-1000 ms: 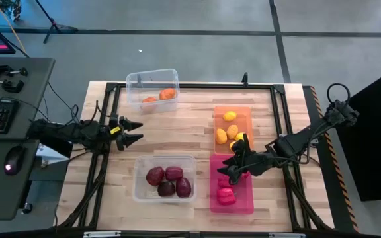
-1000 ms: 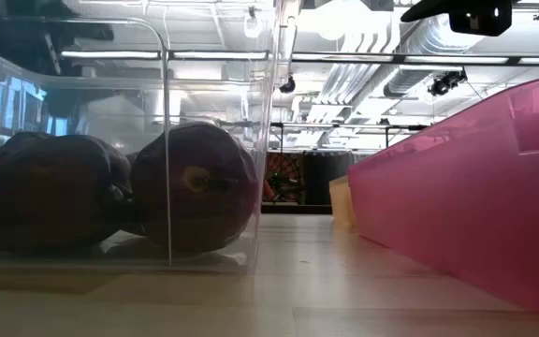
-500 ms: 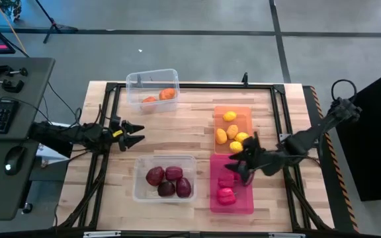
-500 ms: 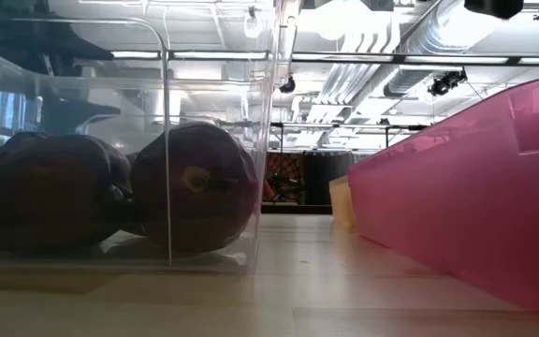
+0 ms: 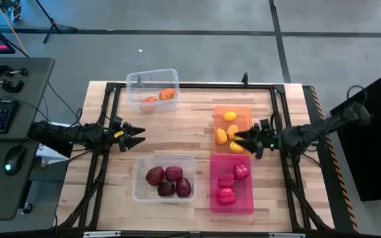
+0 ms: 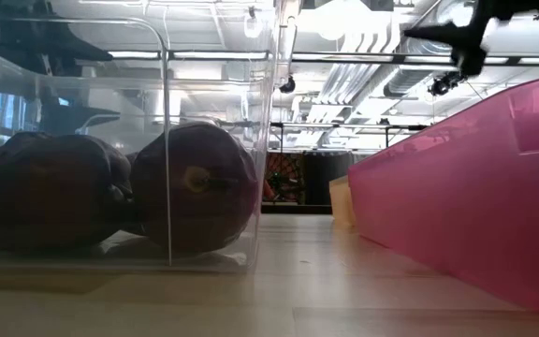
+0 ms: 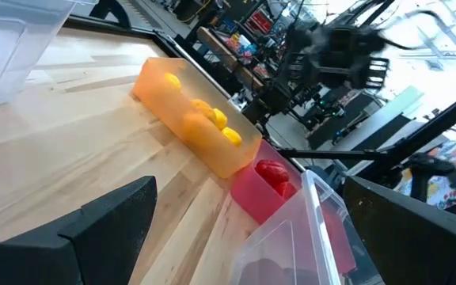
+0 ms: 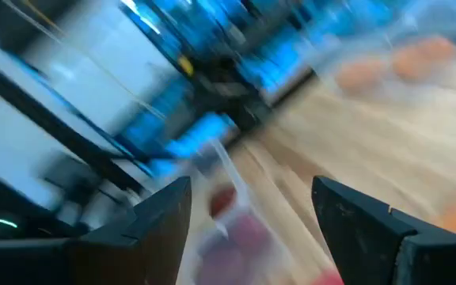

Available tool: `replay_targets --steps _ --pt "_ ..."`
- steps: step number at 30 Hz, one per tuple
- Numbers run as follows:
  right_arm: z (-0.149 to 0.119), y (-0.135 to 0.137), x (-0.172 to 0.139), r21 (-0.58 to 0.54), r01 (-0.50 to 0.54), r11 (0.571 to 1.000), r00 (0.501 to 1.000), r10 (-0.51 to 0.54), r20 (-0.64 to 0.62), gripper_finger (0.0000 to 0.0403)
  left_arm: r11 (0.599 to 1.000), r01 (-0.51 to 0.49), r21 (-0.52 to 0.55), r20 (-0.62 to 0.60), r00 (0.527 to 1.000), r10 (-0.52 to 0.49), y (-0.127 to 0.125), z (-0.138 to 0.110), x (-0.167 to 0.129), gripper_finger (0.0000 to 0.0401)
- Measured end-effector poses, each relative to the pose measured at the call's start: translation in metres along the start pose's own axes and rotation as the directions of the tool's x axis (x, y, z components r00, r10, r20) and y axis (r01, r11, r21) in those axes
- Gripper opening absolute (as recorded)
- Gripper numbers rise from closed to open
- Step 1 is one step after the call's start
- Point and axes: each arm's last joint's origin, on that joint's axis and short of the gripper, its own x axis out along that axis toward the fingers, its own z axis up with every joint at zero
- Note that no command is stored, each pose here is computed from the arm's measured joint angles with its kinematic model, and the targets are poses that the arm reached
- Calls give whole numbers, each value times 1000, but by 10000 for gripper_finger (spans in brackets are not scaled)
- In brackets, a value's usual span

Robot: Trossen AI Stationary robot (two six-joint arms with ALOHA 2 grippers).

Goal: Sort produce into baskets
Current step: Return to Home Position

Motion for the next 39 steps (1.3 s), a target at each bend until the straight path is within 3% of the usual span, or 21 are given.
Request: replay_targets --steps 6,11,16,26,36,39 --pt "-11 -64 -18 -56 -235 970 945 241 220 252 1000 0 -1 0 1000 0 0 0 0 390" --pt "-25 -90 -29 -97 -309 946 923 323 210 252 1000 0 -1 0 1000 0 0 0 0 390" --pt "-26 -92 -33 -205 -337 919 921 366 129 252 1000 0 -1 0 1000 0 0 0 0 390" --pt "-44 -109 -30 -321 -243 915 970 229 -83 252 1000 0 -1 1 1000 0 0 0 0 390" --pt "-55 -119 -31 -507 -176 844 980 100 -174 252 1000 -2 -1 2 1000 2 0 0 0 390" --pt "-55 -119 -31 -412 -164 896 979 97 -178 252 1000 -2 -1 2 1000 2 0 0 0 390"
